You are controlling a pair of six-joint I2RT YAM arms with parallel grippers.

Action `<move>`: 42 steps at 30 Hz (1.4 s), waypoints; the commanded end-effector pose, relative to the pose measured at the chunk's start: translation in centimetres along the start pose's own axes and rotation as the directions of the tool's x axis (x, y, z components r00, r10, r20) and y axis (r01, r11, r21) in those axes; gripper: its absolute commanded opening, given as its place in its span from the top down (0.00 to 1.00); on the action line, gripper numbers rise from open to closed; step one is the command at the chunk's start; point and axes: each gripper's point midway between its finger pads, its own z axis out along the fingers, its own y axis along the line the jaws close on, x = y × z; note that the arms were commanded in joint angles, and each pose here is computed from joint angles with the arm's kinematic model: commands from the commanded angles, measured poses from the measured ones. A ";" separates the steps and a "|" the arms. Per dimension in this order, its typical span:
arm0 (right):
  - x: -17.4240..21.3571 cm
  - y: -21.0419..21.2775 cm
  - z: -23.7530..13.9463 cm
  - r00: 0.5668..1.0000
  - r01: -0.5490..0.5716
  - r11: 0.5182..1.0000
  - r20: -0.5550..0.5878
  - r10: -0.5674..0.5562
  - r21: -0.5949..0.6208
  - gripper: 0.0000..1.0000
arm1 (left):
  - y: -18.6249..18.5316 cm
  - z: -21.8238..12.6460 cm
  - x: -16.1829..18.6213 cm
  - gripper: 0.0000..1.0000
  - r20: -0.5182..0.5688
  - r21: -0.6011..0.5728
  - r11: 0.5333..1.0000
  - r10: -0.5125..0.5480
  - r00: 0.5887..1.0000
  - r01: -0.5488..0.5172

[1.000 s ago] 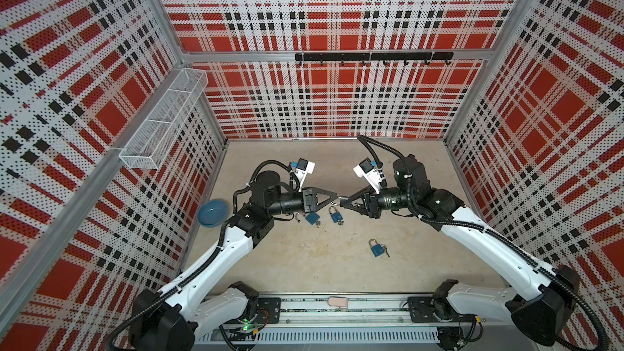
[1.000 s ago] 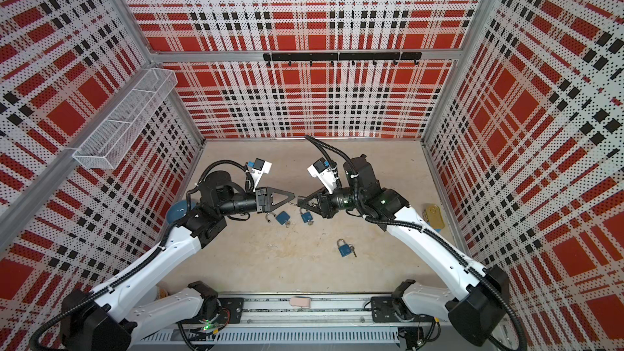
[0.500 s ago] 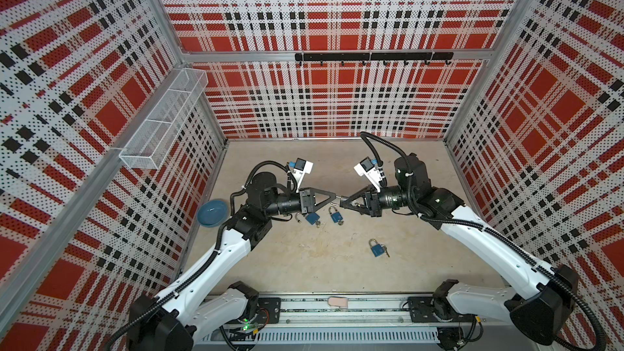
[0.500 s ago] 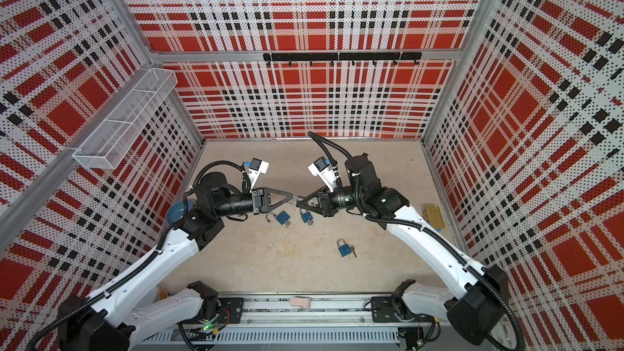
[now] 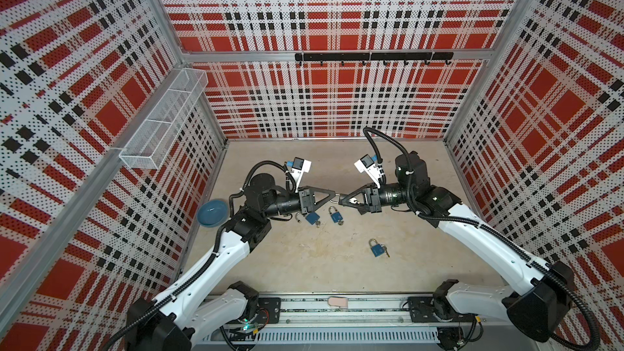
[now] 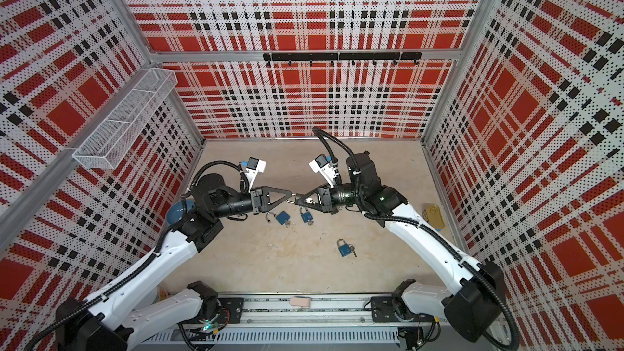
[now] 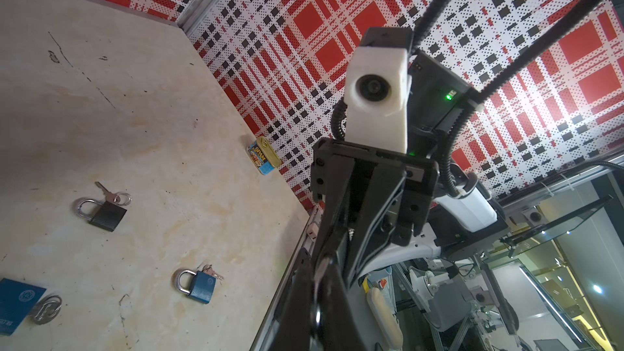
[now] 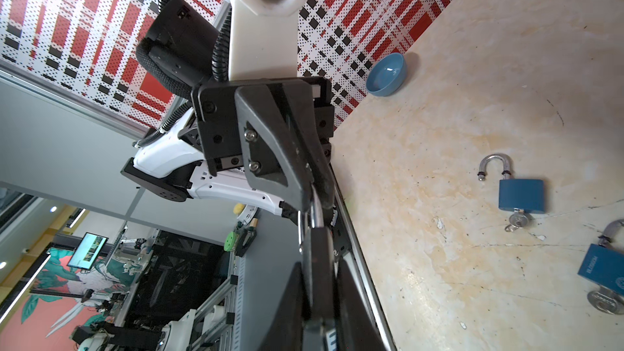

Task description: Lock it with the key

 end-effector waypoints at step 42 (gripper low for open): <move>-2.6 3.6 0.0 0.989 0.127 0.983 0.093 -0.115 -0.134 1.00 | 1.6 4.0 4.9 1.00 -0.083 -0.087 0.996 -0.008 0.997 0.001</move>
